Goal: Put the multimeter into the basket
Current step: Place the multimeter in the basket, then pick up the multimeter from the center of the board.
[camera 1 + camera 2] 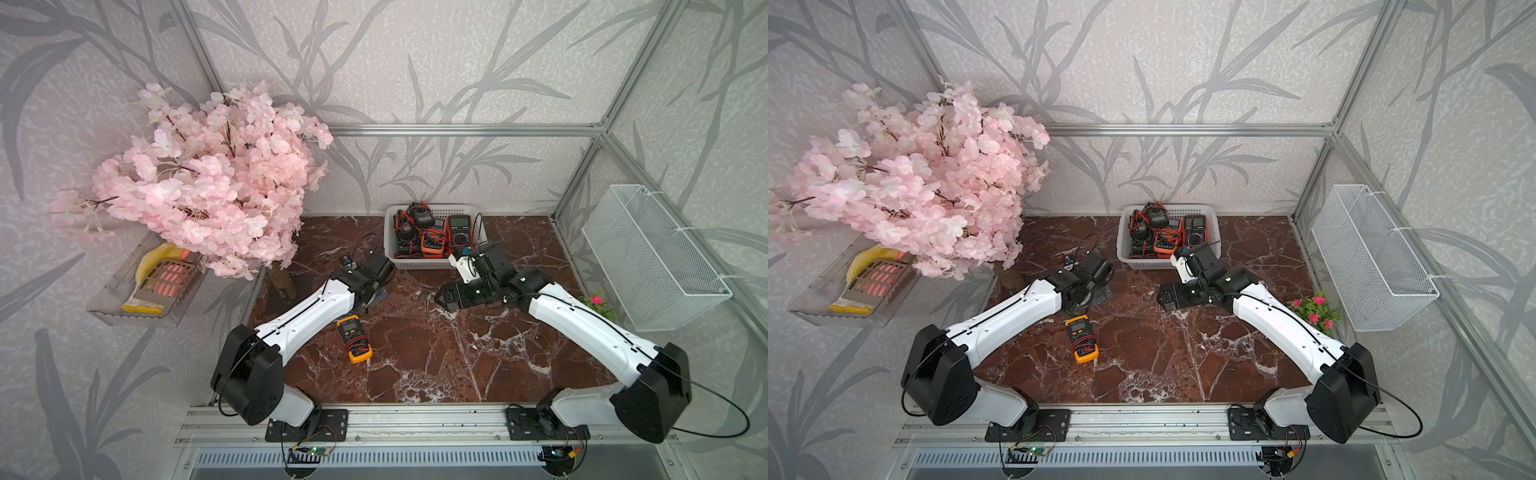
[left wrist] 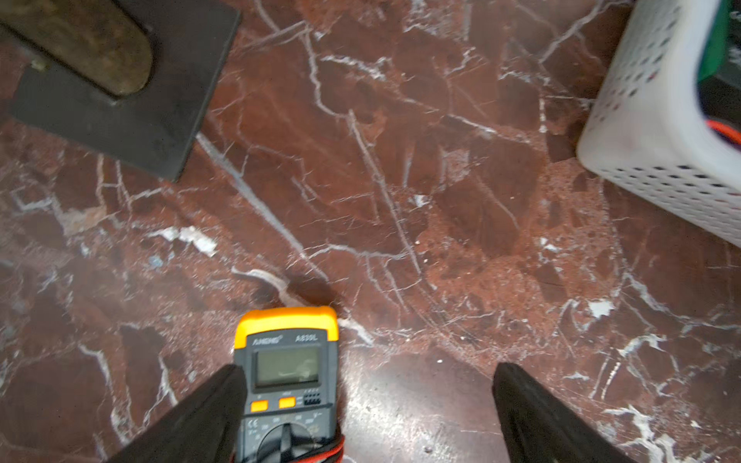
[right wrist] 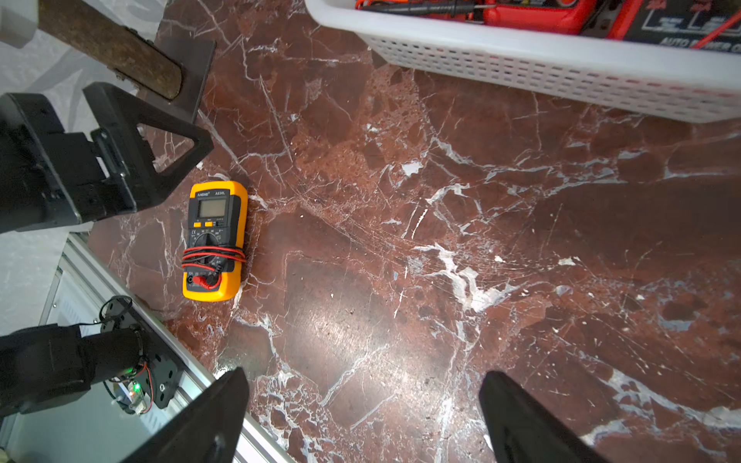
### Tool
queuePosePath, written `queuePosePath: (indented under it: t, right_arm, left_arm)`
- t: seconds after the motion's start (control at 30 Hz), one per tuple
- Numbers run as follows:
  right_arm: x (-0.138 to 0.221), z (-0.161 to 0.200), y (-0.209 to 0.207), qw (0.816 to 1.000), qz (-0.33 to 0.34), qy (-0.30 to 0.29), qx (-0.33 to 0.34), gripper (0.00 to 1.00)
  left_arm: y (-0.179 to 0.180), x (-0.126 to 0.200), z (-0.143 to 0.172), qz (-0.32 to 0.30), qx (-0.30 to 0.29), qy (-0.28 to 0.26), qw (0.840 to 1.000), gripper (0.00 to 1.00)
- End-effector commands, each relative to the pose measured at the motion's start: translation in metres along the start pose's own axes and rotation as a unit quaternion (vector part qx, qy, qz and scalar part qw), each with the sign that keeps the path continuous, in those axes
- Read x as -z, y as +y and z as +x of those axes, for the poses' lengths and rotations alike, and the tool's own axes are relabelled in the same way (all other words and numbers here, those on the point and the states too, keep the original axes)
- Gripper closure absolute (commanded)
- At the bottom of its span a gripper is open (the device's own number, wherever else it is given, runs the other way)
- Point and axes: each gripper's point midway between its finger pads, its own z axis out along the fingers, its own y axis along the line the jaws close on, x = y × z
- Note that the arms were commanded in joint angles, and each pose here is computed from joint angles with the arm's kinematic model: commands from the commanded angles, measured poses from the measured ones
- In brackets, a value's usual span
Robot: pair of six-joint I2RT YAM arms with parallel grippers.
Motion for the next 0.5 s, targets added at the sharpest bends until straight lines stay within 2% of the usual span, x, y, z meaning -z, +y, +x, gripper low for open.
queuePosePath:
  t: [0.0,0.23,0.47]
  right_arm:
    - [0.000,0.002,0.004,1.000,0.002,0.013,0.026,0.04]
    - [-0.005,0.007,0.005,0.999,0.005,0.027,0.028,0.04]
    - [-0.005,0.008,0.003,0.999,0.008,0.031,0.025,0.04]
  left_arm:
    - [0.031,0.004,0.009,-0.043,0.038,-0.001,0.998,0.00]
    - [0.054,-0.008,0.034,-0.074,0.055,0.024,0.995,0.00]
    - [0.053,-0.026,0.052,-0.059,0.060,0.041,0.996,0.00]
